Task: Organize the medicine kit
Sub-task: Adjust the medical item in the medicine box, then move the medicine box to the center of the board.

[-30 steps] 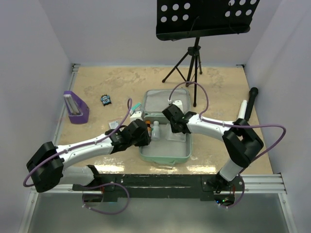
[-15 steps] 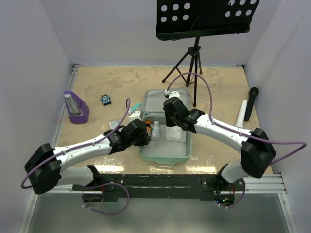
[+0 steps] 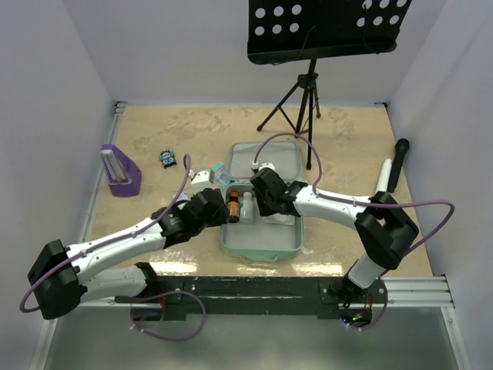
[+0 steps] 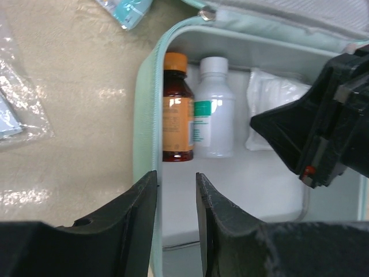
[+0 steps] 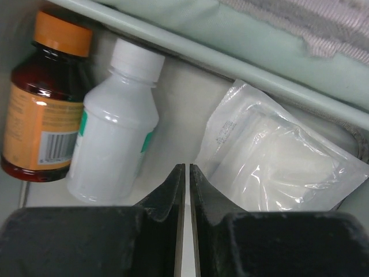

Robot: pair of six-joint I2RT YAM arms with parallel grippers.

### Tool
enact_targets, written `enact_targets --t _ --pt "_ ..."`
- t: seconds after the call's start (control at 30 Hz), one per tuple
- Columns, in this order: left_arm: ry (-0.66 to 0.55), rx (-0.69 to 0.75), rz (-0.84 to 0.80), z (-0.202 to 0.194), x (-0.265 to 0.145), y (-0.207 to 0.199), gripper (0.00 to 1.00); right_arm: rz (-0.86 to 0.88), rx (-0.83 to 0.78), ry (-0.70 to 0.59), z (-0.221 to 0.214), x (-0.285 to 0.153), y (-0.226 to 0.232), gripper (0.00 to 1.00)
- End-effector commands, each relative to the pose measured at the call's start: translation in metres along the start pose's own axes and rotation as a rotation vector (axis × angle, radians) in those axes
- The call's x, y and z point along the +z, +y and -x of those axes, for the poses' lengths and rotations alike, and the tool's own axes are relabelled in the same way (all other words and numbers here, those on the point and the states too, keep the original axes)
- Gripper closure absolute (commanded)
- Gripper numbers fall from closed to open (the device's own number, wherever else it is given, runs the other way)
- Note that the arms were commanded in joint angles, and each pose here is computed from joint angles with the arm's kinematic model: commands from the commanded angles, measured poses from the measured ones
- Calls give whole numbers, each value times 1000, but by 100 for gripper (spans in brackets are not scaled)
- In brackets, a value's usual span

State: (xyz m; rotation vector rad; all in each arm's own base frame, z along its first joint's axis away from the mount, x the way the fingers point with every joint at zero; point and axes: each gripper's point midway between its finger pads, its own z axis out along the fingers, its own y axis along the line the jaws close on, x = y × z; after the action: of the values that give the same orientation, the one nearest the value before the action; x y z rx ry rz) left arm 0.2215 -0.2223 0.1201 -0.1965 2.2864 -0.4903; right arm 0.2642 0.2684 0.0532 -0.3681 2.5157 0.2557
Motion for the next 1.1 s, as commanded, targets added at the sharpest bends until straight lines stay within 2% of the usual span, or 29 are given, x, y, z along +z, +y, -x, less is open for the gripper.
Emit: enact_targets --t 0.0,0.5,0.6,0.77,1.0,1.03,1.07 --pt "8 2 60 -1 8 8 63 -21 11 6 -9 3 -7 88" --pt "31 16 99 -11 13 19 64 -80 29 8 -18 -4 -23 84" --pt "20 7 109 -8 10 21 64 -38 35 -37 -2 -15 -14 82" --pt "-38 -24 75 8 -3 17 63 67 37 -138 40 -53 12 70" --pt "-108 -46 -9 24 -20 10 53 71 72 -284 88 -95 13 49" --pt "-106 -42 -24 22 -19 10 51 57 74 -300 91 -97 11 48" --pt "-103 -40 -27 19 -17 11 39 40 74 -312 94 -98 8 47"
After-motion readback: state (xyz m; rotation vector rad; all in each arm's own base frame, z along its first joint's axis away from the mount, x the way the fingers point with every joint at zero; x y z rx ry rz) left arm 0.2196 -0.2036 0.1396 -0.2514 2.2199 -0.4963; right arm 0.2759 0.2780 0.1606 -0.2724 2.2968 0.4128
